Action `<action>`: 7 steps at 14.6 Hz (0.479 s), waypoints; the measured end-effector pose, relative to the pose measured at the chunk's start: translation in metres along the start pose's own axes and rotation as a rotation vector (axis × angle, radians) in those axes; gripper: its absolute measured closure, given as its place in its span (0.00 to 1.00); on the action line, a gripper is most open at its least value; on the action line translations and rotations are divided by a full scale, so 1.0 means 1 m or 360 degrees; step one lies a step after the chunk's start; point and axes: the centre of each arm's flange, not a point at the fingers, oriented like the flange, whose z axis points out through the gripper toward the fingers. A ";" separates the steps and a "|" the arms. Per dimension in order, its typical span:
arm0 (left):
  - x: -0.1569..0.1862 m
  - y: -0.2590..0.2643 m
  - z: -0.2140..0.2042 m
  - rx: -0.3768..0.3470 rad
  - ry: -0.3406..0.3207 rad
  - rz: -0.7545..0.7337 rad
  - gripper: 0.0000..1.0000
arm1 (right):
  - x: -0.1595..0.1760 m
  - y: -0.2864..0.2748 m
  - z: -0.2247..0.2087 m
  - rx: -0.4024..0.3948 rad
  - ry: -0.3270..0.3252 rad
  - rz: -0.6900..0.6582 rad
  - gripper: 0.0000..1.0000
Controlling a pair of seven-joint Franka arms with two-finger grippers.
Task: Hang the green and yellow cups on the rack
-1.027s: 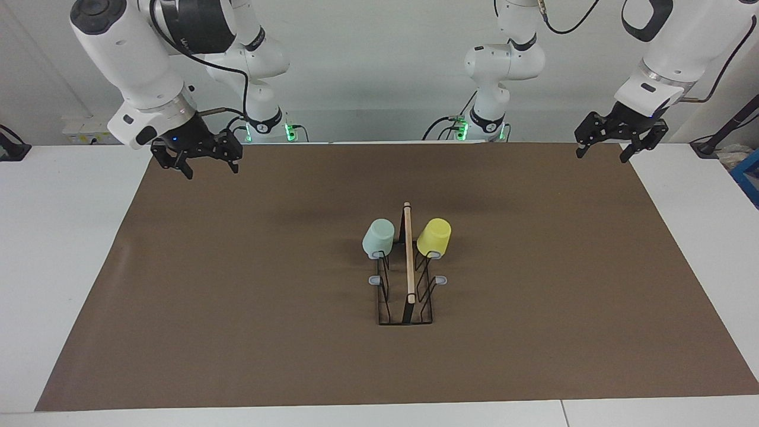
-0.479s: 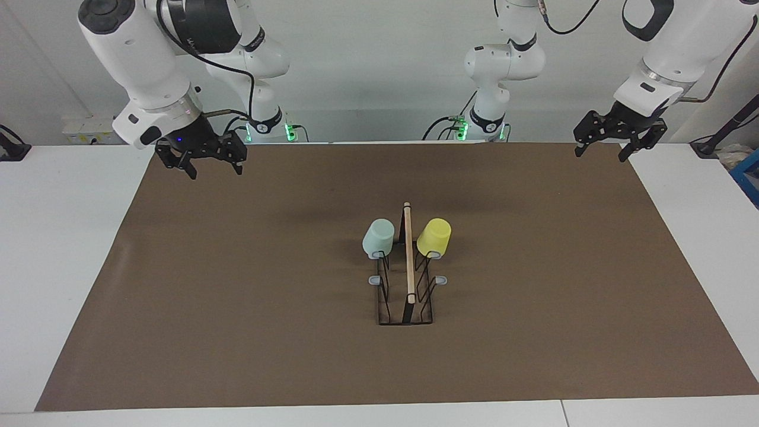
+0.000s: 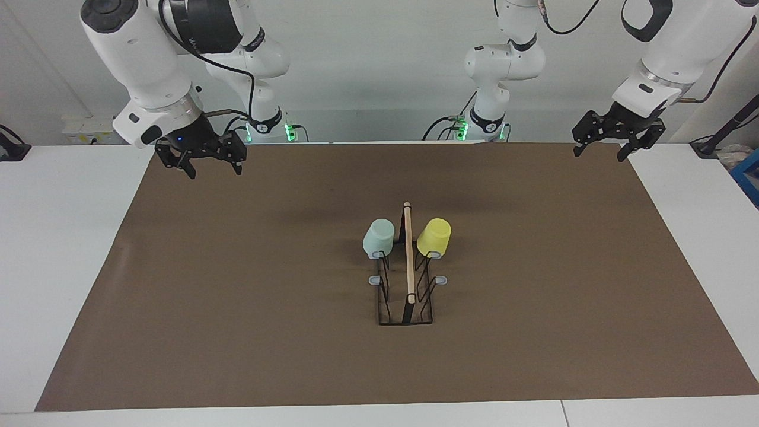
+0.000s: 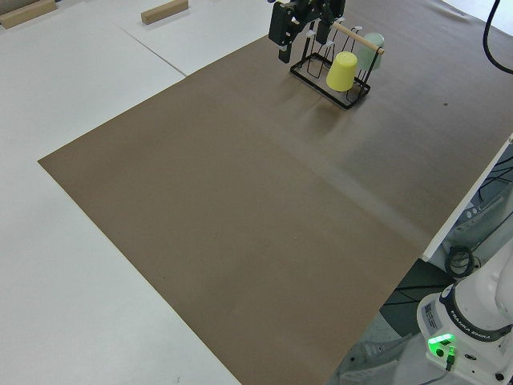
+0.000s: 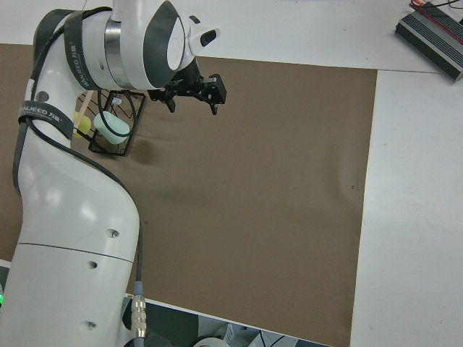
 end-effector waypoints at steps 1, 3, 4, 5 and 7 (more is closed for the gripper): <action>0.000 0.000 0.001 0.0000 -0.0002 -0.0004 0.00 | 0.000 0.000 0.000 0.0000 0.0001 0.0001 0.00; 0.000 0.001 0.001 0.0000 -0.0003 -0.0008 0.00 | 0.000 0.003 0.000 0.0000 0.0001 0.0009 0.00; 0.000 0.001 0.001 0.0000 -0.0003 -0.0009 0.00 | 0.000 0.005 0.000 0.0001 0.0001 0.0014 0.00; 0.000 0.001 0.001 0.0000 -0.0003 -0.0010 0.00 | 0.000 0.006 0.000 0.0001 0.0001 0.0017 0.00; 0.000 0.001 0.001 0.0000 -0.0003 -0.0012 0.00 | 0.000 0.006 0.000 0.0001 0.0001 0.0017 0.00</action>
